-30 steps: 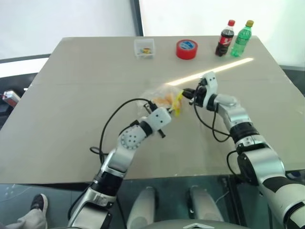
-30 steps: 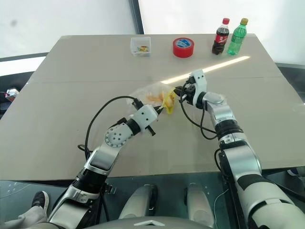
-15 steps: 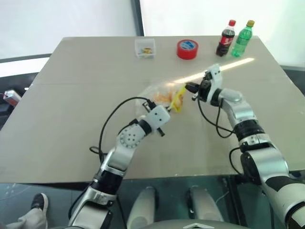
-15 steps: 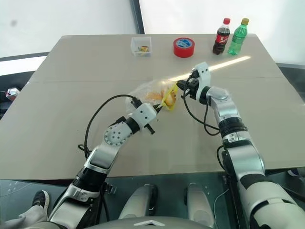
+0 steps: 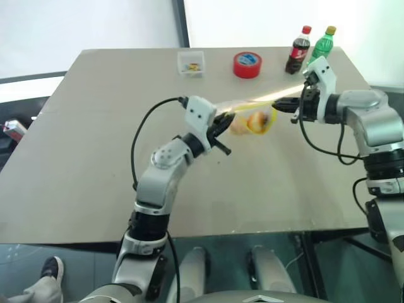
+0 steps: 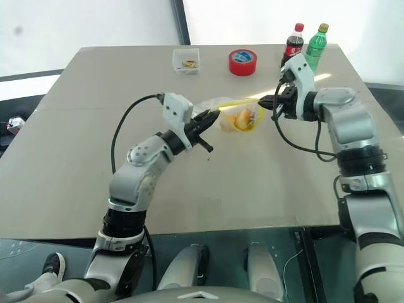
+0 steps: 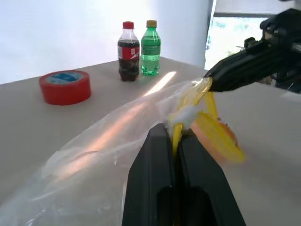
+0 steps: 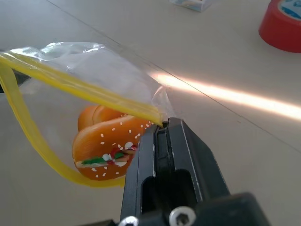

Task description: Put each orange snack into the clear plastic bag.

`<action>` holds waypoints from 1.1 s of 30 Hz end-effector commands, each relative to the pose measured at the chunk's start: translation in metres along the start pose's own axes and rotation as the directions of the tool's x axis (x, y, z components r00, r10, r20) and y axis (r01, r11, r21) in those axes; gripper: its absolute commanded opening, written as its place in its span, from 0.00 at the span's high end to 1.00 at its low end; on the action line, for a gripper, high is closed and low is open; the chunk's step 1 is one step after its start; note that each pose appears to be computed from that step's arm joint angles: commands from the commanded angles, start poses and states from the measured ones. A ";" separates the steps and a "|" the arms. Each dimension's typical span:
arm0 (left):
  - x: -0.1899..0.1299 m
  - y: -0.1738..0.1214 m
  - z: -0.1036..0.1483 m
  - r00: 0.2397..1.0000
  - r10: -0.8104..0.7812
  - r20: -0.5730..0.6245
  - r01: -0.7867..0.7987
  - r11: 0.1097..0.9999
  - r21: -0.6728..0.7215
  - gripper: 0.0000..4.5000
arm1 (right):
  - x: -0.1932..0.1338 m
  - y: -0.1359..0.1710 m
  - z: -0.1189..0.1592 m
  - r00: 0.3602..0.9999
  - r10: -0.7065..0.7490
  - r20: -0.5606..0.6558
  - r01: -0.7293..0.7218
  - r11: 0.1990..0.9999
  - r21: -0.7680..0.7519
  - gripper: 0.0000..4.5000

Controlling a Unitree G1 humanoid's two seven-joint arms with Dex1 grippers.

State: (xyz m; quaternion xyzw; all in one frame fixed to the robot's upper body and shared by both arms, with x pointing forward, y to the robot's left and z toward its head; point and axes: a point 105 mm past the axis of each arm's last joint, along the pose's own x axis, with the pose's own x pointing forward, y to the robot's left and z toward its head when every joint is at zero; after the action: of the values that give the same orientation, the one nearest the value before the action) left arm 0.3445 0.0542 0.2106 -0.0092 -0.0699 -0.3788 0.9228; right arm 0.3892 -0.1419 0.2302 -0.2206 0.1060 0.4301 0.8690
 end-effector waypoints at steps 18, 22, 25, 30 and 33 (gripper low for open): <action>-0.026 0.009 -0.016 0.998 0.003 -0.068 -0.036 0.872 -0.489 1.00 | -0.038 -0.010 -0.009 0.991 0.084 -0.102 -0.074 0.992 0.100 0.99; -0.029 0.010 -0.023 0.995 0.020 -0.096 -0.065 0.873 -0.483 1.00 | -0.042 -0.013 -0.004 0.998 0.057 -0.028 -0.055 0.996 0.068 0.72; -0.031 0.011 -0.028 0.994 0.023 -0.110 -0.073 0.875 -0.478 1.00 | -0.048 -0.016 0.002 0.999 0.031 0.006 -0.031 0.999 -0.018 0.39; -0.031 0.012 -0.026 0.993 0.021 -0.113 -0.070 0.891 -0.448 1.00 | -0.046 0.001 0.034 0.993 0.070 0.090 -0.048 0.972 -0.232 0.39; -0.030 0.012 -0.021 0.996 0.017 -0.084 -0.053 0.894 -0.445 1.00 | -0.026 0.035 0.057 0.974 0.170 0.149 -0.098 0.911 -0.400 0.39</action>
State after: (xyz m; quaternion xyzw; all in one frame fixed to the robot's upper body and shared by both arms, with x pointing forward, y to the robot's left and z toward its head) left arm 0.3354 0.0844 0.1738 -0.2078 0.0822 -0.3564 0.9072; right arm 0.3559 -0.1338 0.2697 -0.3093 0.0047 0.5048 0.8059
